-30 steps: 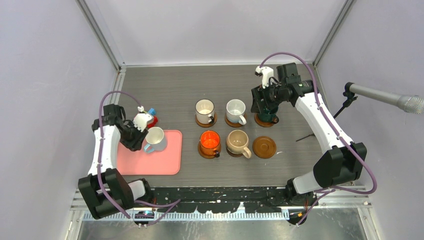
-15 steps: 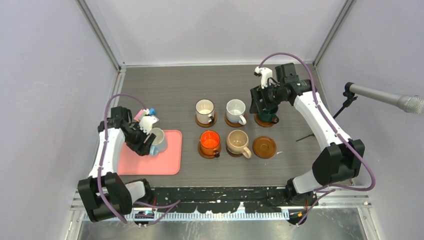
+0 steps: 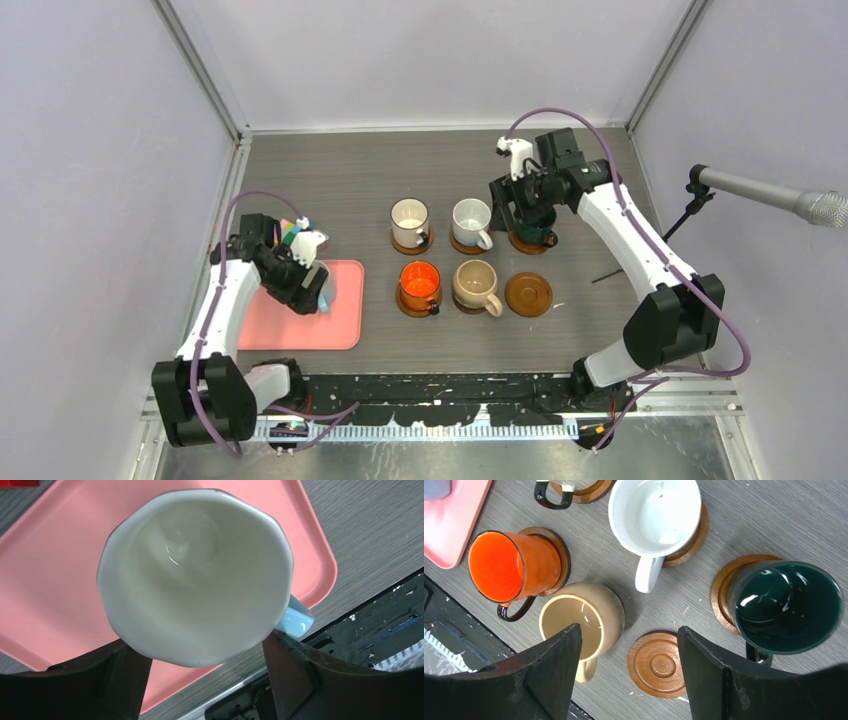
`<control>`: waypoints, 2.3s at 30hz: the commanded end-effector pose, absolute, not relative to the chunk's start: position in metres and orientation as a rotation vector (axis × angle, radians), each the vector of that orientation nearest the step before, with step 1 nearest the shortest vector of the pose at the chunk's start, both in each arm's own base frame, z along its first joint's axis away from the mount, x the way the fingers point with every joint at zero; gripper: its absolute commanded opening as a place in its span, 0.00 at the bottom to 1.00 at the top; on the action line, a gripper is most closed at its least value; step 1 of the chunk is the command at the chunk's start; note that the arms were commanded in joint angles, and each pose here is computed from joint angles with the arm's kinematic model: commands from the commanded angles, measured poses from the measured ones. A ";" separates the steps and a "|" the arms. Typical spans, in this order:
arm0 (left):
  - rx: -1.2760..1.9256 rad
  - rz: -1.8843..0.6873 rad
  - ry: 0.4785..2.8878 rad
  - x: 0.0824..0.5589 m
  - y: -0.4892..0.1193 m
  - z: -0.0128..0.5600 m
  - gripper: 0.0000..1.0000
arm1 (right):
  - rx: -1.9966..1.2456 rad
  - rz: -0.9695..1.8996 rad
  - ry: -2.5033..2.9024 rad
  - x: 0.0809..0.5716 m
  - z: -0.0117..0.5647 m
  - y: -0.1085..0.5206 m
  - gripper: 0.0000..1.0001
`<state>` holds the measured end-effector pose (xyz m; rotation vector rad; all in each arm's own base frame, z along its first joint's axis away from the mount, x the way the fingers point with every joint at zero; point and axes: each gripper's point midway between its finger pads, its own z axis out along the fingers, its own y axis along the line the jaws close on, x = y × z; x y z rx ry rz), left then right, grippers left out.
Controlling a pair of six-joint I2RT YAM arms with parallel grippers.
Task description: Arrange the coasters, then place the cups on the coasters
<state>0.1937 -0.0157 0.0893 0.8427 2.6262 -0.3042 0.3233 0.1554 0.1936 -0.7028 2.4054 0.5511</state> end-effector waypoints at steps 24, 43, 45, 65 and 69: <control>0.218 -0.200 2.385 0.239 0.041 0.197 1.00 | -0.788 0.517 2.266 0.288 0.213 0.396 0.75; -0.369 -0.004 2.345 0.266 0.097 0.187 1.00 | -0.956 0.524 2.237 0.176 0.154 0.533 0.75; -0.378 -0.007 2.333 0.268 0.096 0.188 1.00 | -0.930 0.483 2.227 0.183 0.147 0.537 0.74; -0.428 0.023 2.256 0.263 0.108 0.198 1.00 | -0.837 0.383 2.263 0.209 0.100 0.558 0.54; -0.430 0.022 2.253 0.262 0.108 0.198 1.00 | -0.838 0.397 2.278 0.214 0.098 0.556 0.45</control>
